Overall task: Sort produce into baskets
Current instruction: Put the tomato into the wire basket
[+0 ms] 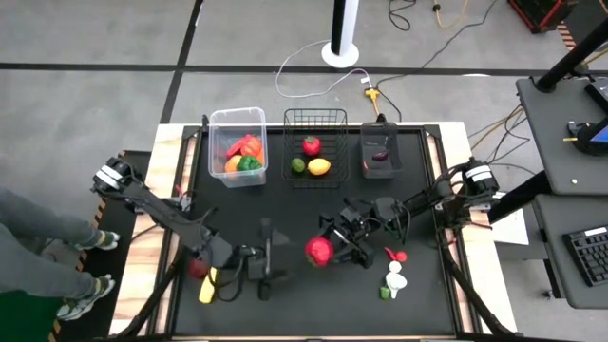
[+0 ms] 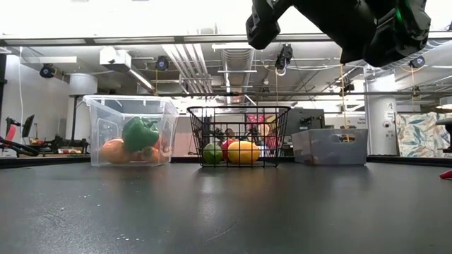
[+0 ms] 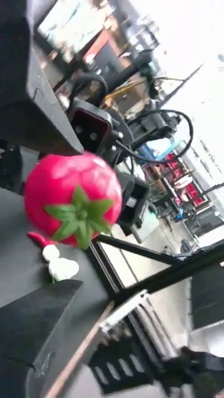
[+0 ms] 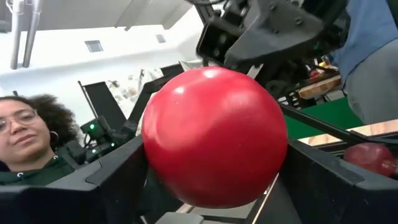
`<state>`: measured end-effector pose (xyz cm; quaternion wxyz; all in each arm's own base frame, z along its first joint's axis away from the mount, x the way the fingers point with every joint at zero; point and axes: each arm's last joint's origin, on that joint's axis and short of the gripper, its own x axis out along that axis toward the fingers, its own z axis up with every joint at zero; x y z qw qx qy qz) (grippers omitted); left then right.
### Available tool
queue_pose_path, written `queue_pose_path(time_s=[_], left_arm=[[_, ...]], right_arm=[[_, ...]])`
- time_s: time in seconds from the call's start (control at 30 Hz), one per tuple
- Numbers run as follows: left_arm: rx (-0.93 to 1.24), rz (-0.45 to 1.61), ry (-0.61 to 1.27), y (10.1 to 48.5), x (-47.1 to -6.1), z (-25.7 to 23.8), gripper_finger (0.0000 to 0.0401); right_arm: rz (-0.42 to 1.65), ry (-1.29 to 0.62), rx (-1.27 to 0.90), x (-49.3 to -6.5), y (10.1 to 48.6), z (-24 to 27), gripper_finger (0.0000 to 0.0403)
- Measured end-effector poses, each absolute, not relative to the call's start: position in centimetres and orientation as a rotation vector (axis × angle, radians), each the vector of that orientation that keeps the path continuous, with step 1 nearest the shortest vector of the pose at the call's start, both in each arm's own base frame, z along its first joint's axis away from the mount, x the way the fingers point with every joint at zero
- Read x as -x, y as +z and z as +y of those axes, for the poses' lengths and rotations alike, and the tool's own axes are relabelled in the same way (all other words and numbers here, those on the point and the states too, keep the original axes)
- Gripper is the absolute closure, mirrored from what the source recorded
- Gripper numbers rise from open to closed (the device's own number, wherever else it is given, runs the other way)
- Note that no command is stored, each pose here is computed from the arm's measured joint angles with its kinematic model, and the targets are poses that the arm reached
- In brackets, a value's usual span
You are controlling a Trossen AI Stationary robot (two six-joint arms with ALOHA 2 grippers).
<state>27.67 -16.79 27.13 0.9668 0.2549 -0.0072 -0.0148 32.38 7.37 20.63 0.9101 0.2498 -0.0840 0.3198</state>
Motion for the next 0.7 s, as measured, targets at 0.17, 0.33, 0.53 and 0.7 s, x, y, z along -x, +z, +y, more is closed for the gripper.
queue_pose_path(time_s=[0.17,0.33,0.53,0.7], left_arm=[[-0.613,-0.044,0.02,26.1,-28.5,-17.3,0.0079],[-0.62,-0.083,0.066,26.1,-29.2,-16.8,0.0079],[-0.644,-0.091,0.041,25.3,-29.9,-16.6,0.0079],[-0.653,-0.097,0.05,25.2,-30.7,-16.6,0.0079]], right_arm=[[-0.172,0.664,-0.533,-32.4,20.7,7.4,0.0085],[-0.172,0.664,-0.536,-32.4,20.7,7.4,0.0085],[-0.171,0.665,-0.536,-32.4,20.7,7.4,0.0085],[-0.172,0.665,-0.536,-32.4,20.7,7.4,0.0085]])
